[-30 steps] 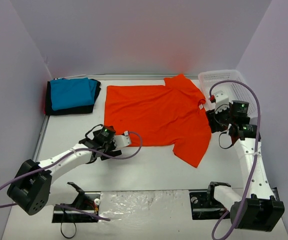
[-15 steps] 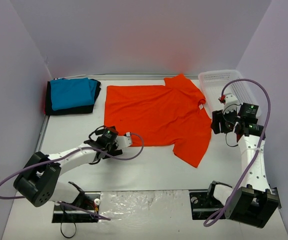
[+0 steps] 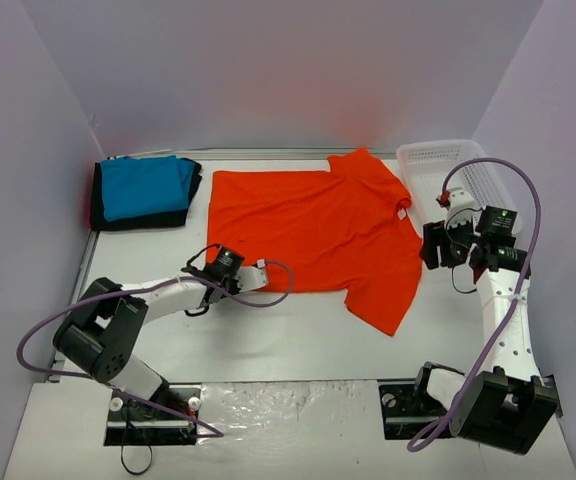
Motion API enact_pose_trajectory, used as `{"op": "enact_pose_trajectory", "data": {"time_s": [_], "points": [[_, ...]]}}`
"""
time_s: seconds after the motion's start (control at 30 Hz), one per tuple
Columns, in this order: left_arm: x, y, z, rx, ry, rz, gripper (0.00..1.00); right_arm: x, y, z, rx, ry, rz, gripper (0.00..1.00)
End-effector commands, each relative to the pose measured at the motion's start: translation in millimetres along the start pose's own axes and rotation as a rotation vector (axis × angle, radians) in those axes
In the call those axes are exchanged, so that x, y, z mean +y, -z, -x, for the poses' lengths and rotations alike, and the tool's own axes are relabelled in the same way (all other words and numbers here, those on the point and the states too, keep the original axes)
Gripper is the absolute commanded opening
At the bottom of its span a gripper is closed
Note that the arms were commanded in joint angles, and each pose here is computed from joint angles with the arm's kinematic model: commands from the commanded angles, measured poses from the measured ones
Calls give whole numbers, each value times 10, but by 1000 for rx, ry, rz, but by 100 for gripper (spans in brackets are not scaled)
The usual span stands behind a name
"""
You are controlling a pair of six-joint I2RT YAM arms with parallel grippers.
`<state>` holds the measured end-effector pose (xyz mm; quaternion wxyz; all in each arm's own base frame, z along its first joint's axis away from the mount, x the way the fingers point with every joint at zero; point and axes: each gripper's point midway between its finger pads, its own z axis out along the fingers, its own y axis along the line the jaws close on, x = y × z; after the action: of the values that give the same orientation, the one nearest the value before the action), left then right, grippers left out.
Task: Fold and stack the t-shirts
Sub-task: Flatten out the tshirt
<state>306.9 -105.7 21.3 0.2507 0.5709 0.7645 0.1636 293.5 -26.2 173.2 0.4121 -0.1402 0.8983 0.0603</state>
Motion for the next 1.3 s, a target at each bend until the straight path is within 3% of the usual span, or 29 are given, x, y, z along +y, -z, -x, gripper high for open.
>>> {"op": "enact_pose_trajectory", "data": {"time_s": [0.0, 0.13, 0.27, 0.43, 0.67, 0.83, 1.03, 1.27], "points": [[78, 128, 19, -4, 31, -35, 2, 105, 65, -43, 27, 25, 53, 57], [251, 232, -2, -24, 104, -35, 2, 234, 113, -115, 96, 128, 154, 49], [539, 226, -117, 6, 227, -46, 2, 201, 119, -54, 290, 292, 158, 54], [758, 29, -159, 42, 369, -117, 2, 862, 49, -354, 553, 412, 427, 53], [791, -216, -78, 35, 449, -157, 2, 1637, -96, -885, 798, 627, 587, 51], [841, -283, -35, 28, 493, -147, 3, 1791, -104, -1324, 967, 758, 640, 51], [899, -277, -135, 42, 526, -128, 2, 1703, -23, -1621, 1084, 865, 652, 52], [892, -299, -256, 68, 542, -114, 2, 1661, -149, -1733, 1113, 908, 637, 53]]}}
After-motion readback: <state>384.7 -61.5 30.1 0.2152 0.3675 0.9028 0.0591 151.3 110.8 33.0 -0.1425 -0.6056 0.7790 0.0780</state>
